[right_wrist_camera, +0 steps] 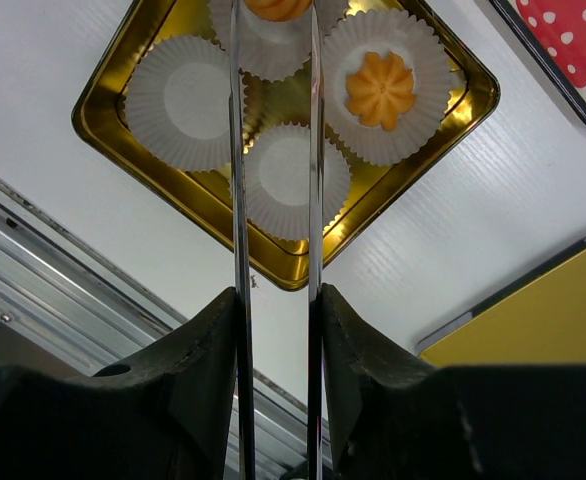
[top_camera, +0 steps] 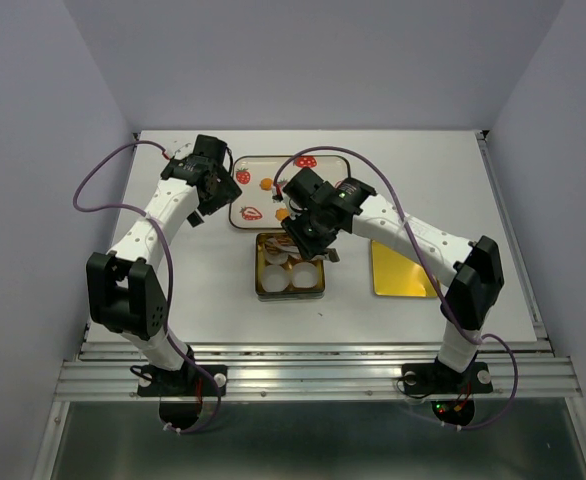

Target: Pack the cookies

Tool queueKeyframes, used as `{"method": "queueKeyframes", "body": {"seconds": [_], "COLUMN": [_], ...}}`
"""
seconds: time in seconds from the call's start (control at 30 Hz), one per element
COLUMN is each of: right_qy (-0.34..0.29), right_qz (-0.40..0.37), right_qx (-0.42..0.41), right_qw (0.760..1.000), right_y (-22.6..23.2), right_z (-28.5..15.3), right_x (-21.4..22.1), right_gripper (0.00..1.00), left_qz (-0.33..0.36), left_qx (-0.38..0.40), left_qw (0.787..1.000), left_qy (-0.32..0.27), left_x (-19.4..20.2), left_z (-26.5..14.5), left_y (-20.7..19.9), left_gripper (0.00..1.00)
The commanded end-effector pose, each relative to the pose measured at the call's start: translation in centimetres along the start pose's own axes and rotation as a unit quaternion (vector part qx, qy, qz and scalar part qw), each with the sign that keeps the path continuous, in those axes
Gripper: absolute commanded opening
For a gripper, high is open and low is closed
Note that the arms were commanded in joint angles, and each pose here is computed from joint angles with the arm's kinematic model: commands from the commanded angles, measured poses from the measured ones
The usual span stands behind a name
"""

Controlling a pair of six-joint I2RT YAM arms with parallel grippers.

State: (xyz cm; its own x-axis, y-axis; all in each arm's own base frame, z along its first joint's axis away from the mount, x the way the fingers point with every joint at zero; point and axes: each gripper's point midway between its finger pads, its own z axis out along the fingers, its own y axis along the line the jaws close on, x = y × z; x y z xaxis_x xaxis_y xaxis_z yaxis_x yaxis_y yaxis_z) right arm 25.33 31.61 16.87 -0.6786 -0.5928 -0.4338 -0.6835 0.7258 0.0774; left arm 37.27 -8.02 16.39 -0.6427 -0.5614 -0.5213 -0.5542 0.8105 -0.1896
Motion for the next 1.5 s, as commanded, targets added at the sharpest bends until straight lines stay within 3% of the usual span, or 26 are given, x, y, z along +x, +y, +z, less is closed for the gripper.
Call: {"method": "queueKeyframes", "body": {"seconds": [0.0, 1.47], "right_qy": [-0.041, -0.035], "right_qz": [-0.009, -0.009], "right_qx": [-0.001, 0.011], "right_qw": [0.999, 0.999], "right_y": [0.5, 0.0], "right_z": [-0.6, 1.0], "right_x": [-2.0, -1.6], "right_gripper": [0.35, 0.39], "left_qz": [-0.001, 0.001], "left_qx": [0.006, 0.000], "left_qw": [1.000, 1.000], "left_qy": [-0.019, -0.029], "left_x": [-0.6, -0.3], "left_z": [-1.4, -2.1], "left_y": [0.4, 1.8], "left_gripper": [0.99, 0.99]}}
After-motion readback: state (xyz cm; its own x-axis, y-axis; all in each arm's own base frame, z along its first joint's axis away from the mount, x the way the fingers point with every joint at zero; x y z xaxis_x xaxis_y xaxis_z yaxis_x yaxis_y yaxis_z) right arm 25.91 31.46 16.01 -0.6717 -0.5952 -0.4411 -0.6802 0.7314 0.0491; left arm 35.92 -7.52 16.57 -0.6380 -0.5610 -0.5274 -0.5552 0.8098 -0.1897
